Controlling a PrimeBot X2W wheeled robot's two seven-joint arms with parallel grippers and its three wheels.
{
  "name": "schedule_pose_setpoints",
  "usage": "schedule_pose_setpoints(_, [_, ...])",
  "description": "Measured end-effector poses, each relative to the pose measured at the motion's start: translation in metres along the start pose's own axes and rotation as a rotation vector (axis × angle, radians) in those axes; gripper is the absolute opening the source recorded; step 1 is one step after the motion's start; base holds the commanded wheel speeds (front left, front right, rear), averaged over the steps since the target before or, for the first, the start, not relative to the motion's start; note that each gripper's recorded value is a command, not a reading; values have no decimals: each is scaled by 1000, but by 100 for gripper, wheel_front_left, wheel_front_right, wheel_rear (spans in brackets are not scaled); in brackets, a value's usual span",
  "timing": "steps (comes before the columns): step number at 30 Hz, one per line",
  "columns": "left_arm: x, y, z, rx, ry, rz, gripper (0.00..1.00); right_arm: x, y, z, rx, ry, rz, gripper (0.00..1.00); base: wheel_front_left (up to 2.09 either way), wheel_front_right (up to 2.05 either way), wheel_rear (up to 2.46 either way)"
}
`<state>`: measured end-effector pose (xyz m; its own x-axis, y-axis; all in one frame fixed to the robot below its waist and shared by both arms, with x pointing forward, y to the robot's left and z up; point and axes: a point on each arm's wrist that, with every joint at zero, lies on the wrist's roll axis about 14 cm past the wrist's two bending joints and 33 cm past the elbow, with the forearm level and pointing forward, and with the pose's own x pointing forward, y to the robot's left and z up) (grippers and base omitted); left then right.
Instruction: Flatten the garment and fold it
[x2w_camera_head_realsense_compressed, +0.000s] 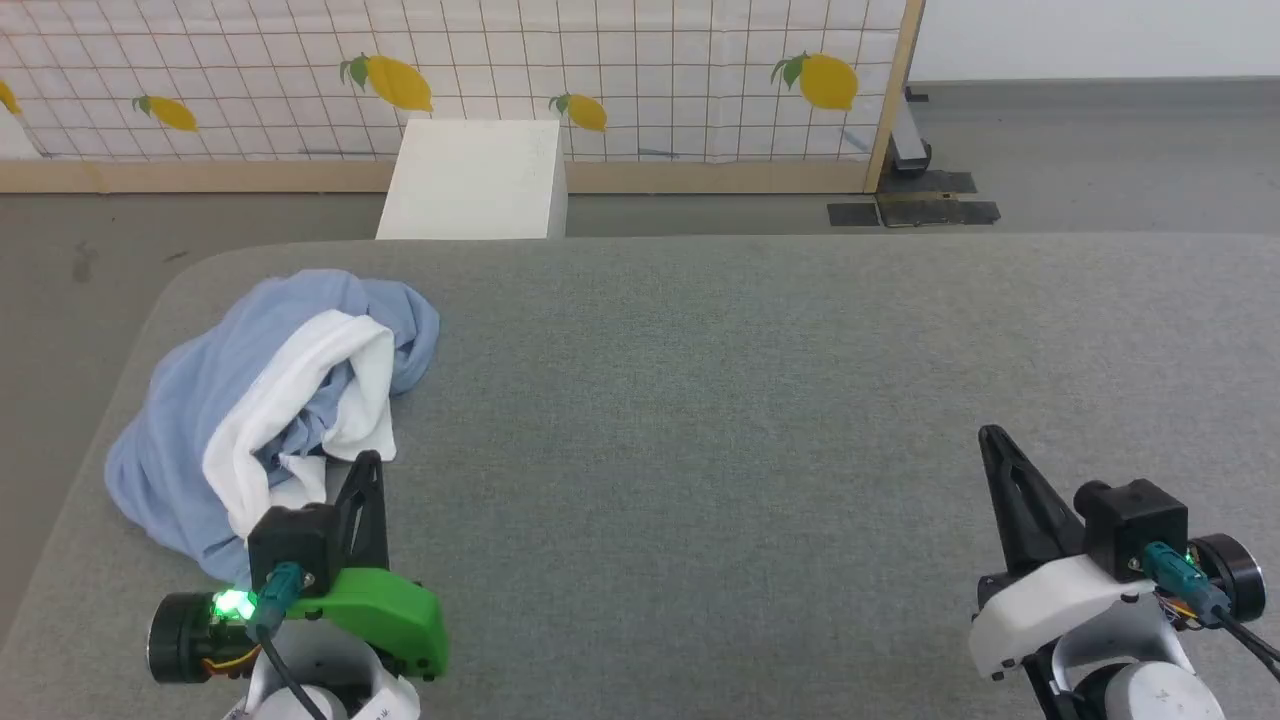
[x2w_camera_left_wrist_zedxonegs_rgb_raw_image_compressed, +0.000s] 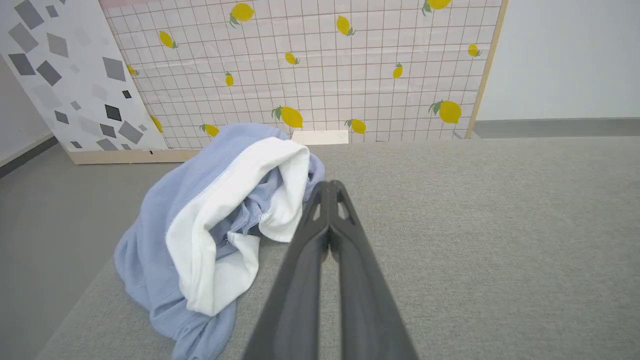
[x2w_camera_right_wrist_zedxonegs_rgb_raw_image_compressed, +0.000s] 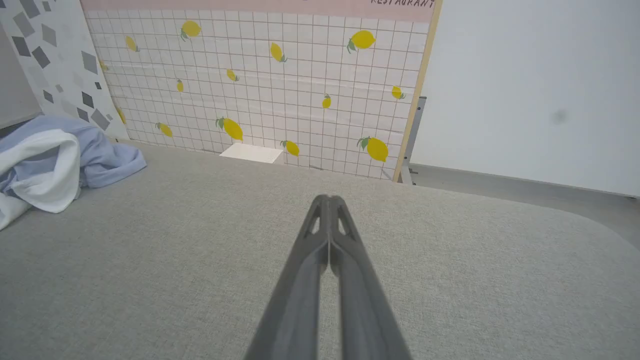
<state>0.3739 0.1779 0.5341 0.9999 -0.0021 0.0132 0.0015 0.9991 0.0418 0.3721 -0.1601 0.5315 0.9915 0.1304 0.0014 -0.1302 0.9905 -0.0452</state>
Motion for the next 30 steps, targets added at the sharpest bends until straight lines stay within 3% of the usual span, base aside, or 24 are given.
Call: schedule_pose_setpoints(30, [0, 0, 0, 0, 0, 0, 0, 0, 0, 0, 0, 0, 0, 0, 0, 0, 0])
